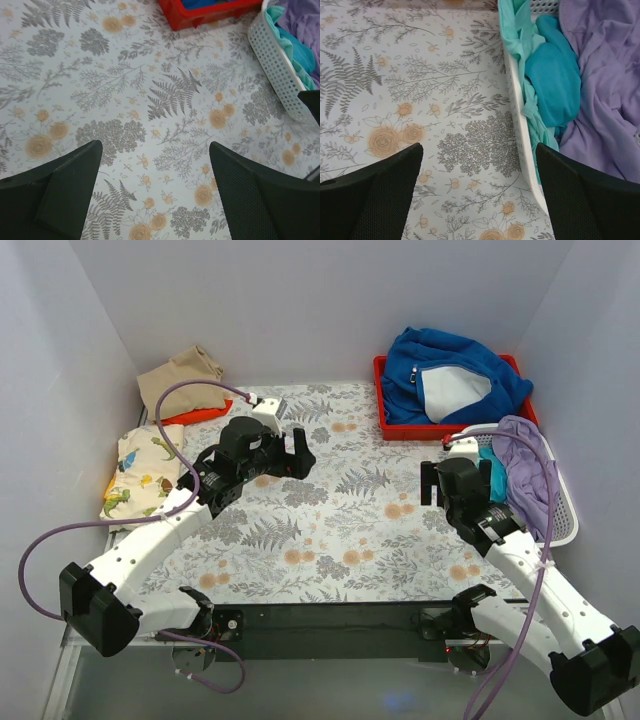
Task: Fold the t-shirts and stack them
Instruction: Grab the tshirt from the pile
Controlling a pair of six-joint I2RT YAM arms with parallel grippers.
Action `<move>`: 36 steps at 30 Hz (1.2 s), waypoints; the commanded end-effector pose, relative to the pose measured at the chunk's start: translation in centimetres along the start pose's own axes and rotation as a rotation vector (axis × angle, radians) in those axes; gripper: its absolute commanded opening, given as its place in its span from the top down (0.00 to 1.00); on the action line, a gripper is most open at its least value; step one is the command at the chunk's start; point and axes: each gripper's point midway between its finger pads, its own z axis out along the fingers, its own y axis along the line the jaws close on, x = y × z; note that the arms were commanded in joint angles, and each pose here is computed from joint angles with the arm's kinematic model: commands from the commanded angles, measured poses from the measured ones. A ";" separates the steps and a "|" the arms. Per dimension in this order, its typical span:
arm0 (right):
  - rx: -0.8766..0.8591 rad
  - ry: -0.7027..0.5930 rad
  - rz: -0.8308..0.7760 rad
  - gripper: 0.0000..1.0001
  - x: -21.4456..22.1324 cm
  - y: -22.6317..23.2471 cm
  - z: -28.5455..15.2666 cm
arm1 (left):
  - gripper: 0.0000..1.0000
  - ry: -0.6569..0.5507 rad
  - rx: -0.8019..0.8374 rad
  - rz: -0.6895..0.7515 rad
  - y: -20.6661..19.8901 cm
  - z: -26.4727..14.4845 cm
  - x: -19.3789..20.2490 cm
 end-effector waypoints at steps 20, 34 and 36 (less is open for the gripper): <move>0.402 0.154 0.269 0.01 -0.1 -12.7 3.7 | 0.12 -0.158 -0.273 0.059 4.6 -3.2 -3.4; 0.268 0.298 0.297 0.11 4.2 -11.2 7.6 | 0.12 -0.089 -0.260 0.102 5.0 -1.8 -1.0; 0.266 0.308 0.306 0.15 4.4 -11.1 8.1 | 0.12 -0.078 -0.259 0.105 5.0 -1.6 -0.8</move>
